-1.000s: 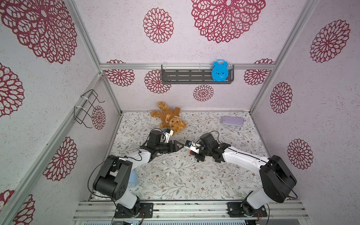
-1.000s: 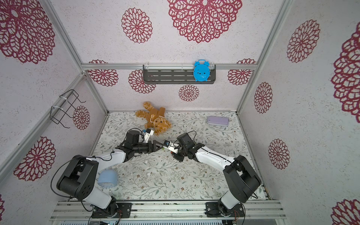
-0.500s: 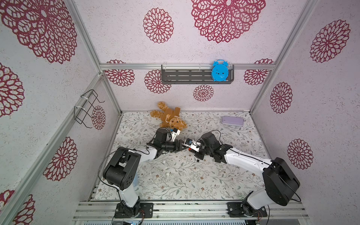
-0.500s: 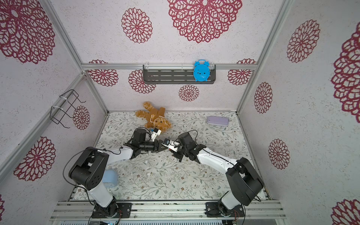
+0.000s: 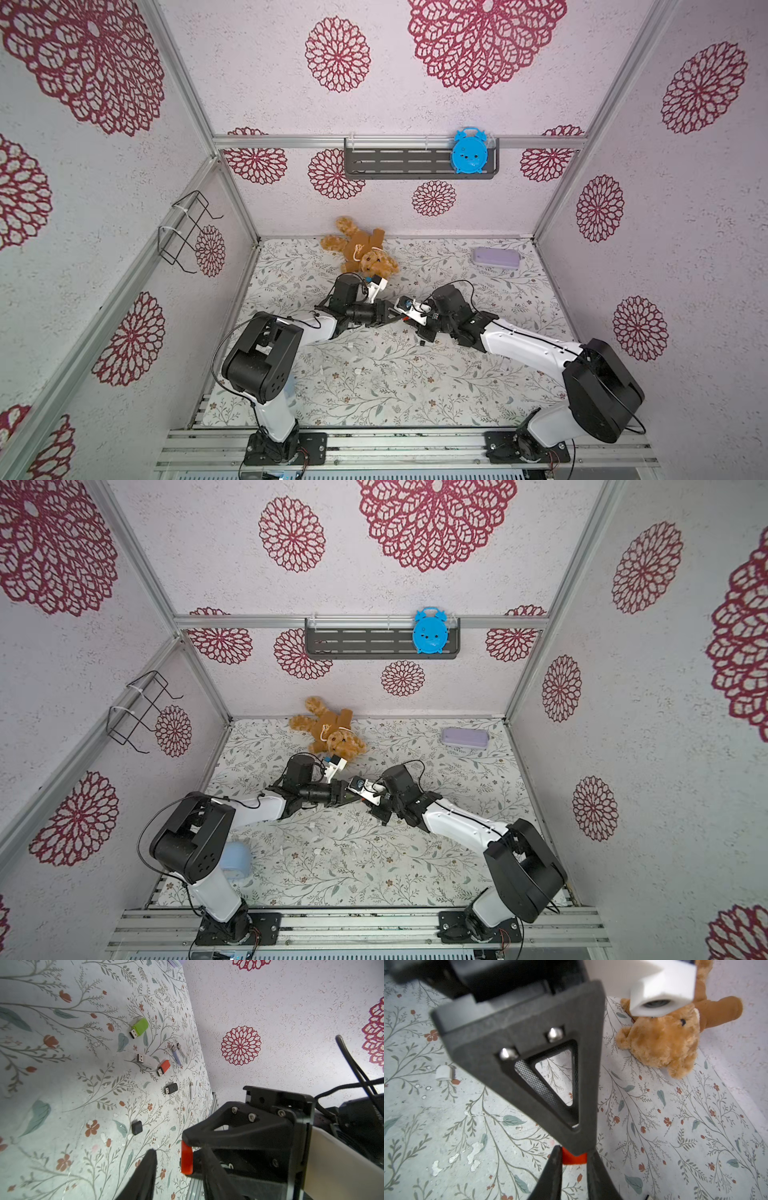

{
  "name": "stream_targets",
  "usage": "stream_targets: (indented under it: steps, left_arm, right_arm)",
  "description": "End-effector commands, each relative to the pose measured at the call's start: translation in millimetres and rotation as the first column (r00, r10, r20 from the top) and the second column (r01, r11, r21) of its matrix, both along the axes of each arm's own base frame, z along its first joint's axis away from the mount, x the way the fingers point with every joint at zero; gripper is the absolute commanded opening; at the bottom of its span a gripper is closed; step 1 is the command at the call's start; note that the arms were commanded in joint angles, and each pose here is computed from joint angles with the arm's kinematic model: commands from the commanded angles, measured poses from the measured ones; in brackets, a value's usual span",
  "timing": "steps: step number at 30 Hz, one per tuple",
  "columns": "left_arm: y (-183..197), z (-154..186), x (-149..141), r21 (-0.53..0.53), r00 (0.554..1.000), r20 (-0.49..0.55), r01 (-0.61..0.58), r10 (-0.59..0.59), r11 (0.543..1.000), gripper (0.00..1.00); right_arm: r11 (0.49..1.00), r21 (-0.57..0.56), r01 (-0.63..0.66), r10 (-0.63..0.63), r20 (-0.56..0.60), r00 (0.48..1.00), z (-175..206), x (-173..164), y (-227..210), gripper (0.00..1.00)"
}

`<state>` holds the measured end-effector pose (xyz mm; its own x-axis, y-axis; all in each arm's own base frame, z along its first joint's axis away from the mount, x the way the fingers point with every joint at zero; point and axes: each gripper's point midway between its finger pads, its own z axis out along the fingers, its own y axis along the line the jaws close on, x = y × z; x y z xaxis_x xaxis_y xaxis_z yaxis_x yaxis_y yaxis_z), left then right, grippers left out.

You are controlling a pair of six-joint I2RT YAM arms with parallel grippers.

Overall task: Close the usb drive cover
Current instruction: Pick up the cover from the center of the board.

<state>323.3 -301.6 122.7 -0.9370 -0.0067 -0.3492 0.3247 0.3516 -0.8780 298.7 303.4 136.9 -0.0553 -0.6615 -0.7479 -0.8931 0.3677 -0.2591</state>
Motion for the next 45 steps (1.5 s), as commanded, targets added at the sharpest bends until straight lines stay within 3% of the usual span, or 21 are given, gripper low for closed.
stream_targets:
  steps: [1, 13, 37, 45]
  left_arm:
    - [-9, 7, -1, -0.029, 0.999, 0.019, 0.045, -0.045, 0.999, 0.38]
    - [-11, 8, -3, -0.035, 0.998, 0.015, 0.062, -0.061, 0.997, 0.24]
    - [-10, 2, -3, 0.010, 0.997, 0.007, 0.072, -0.072, 0.997, 0.12]
    - [-5, 20, 4, 0.003, 0.998, 0.057, 0.032, -0.032, 0.999, 0.10]
  right_arm:
    - [0.998, 0.065, 0.019, -0.022, 0.049, 0.999, 26, 5, 4, 0.23]
    - [0.995, 0.097, 0.028, -0.033, 0.048, 0.998, 28, 6, 6, 0.22]
    - [0.988, 0.153, 0.023, -0.034, 0.068, 0.997, 43, 3, 7, 0.22]
    - [0.989, 0.057, 0.134, -0.137, 0.042, 0.990, 25, 6, -28, 0.38]
